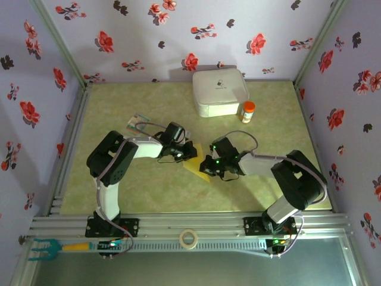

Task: Fold a paper plane with a square sheet of paper (pick it up from the middle)
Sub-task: Fourth fold the wing at the center of the table.

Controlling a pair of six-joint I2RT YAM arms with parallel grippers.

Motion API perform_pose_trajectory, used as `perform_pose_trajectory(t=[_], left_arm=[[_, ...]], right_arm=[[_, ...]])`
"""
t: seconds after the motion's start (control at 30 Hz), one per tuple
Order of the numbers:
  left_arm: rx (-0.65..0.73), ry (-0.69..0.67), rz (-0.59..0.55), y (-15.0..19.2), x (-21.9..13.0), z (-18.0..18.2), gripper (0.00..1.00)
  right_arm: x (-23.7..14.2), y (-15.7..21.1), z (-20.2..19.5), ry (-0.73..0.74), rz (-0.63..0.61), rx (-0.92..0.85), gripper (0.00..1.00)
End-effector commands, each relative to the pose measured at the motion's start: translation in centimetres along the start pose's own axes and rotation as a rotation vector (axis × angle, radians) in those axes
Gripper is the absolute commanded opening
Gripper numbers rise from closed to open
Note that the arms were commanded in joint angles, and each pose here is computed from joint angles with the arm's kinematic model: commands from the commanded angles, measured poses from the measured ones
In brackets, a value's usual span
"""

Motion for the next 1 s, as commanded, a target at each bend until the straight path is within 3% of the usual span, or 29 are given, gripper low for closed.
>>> perform_pose_trajectory(t=[0.0, 0.47, 0.67, 0.97], left_arm=[[-0.053, -0.112, 0.009, 0.1, 0.8, 3.1, 0.0], [-0.076, -0.11, 0.013, 0.1, 1.1, 3.8, 0.0], [-0.067, -0.085, 0.021, 0.0, 1.6, 3.7, 0.0], [-0.065, -0.09, 0.034, 0.1, 2.2, 4.1, 0.0]], right_arm=[[0.2, 2.0, -1.5, 0.016, 0.046, 0.031, 0.03], [-2.8, 6.1, -3.7, 0.068, 0.02, 0.064, 0.04], [-5.1, 4.4, -2.1, 0.111, -0.107, 0.06, 0.1], [-5.2, 2.2, -0.8, 0.132, -0.172, 0.163, 0.21]])
Point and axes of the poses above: each hand's point on the last joint's axis, 136 mm out from that joint toward the fingers, its own x axis out along the fingers, its own z axis along the line the jaws close on, y = z × x, the point moved 9 cm from there along -x, back along the fingers, and after that the axes turned 12 degrees about -x, right-handed, at the moved point
